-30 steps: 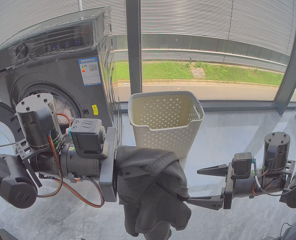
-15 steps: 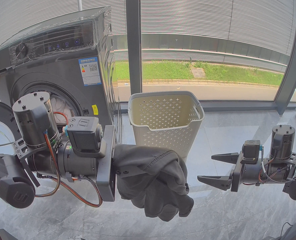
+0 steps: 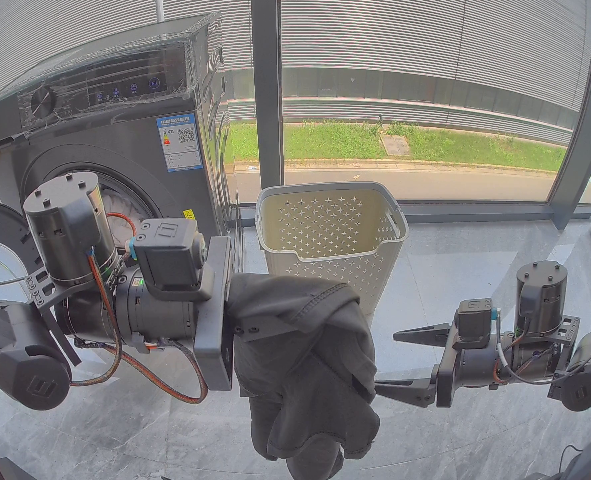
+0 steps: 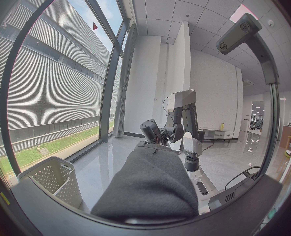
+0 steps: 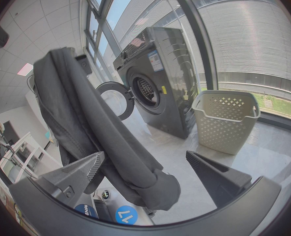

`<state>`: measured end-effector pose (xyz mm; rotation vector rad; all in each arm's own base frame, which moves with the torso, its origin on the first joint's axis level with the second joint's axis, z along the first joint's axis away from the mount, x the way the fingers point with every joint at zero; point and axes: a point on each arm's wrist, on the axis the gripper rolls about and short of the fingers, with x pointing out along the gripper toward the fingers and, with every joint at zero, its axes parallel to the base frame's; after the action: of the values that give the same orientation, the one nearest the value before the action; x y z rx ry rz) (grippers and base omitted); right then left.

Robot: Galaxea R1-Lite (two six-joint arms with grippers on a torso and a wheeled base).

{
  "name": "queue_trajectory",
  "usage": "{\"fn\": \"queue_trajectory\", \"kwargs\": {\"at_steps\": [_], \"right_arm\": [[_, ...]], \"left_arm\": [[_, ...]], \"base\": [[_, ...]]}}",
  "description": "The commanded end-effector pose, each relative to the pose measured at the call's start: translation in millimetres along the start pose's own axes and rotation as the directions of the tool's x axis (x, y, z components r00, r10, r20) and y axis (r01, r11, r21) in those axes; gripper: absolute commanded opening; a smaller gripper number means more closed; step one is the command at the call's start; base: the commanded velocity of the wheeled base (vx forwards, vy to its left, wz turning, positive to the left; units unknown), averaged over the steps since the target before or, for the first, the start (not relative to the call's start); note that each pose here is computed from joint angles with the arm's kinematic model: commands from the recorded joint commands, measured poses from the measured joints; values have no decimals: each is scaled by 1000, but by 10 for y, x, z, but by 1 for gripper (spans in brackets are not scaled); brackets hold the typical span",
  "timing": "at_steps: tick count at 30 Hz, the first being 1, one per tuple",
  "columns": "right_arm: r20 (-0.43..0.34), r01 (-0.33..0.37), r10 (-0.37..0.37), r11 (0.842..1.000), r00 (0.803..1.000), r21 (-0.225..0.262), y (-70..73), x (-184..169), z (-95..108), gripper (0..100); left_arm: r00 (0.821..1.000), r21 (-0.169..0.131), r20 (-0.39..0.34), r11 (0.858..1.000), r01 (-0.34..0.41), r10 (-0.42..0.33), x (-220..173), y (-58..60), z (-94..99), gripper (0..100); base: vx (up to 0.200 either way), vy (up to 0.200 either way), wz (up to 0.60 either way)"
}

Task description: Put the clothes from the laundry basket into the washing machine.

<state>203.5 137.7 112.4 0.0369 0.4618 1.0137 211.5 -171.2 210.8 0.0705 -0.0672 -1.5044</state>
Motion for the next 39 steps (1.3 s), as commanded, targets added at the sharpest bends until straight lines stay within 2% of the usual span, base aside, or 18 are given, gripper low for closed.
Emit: {"fn": "queue_trajectory", "kwargs": {"at_steps": [1, 6, 12, 21, 22, 25, 29, 34, 39], "right_arm": [[-38, -58, 58, 998, 998, -11, 89, 191, -38, 100], [-24, -104, 103, 994, 994, -40, 209, 250, 25, 100], [-30, -134, 133, 989, 991, -56, 282, 273, 23, 100], [-9, -130, 129, 990, 992, -64, 205, 478, 136, 100], [-11, -130, 129, 990, 992, -64, 194, 505, 134, 0], [-12, -126, 126, 990, 992, -55, 196, 494, 125, 0], [18, -124, 125, 990, 992, -71, 240, 382, 176, 0], [59, -100, 105, 992, 993, -83, 339, 102, 191, 0], [113, -91, 103, 991, 988, -102, 386, -78, 268, 0]], "left_arm": [[1000, 6, 5, 1000, -1, 1, 16, 20, 25, 0], [1000, 4, 3, 1000, -2, 2, 13, 15, 12, 0], [1000, 4, 3, 1000, -1, 1, 36, 43, 0, 0], [1000, 11, 9, 1000, 6, -6, 51, 24, 27, 0], [1000, 10, 9, 1000, 6, -6, 51, 24, 25, 0], [1000, 9, 7, 1000, 0, 0, 37, 33, 18, 0], [1000, -2, -3, 1000, -14, 14, 10, 63, -22, 0], [997, -12, -22, 997, -74, 74, -93, 212, -104, 0], [996, -21, -28, 997, -80, 79, -112, 221, -126, 0]], "base": [[0, 0, 0], [0, 0, 0], [0, 0, 0], [0, 0, 0], [0, 0, 0], [0, 0, 0], [0, 0, 0], [0, 0, 0], [0, 0, 0]]}}
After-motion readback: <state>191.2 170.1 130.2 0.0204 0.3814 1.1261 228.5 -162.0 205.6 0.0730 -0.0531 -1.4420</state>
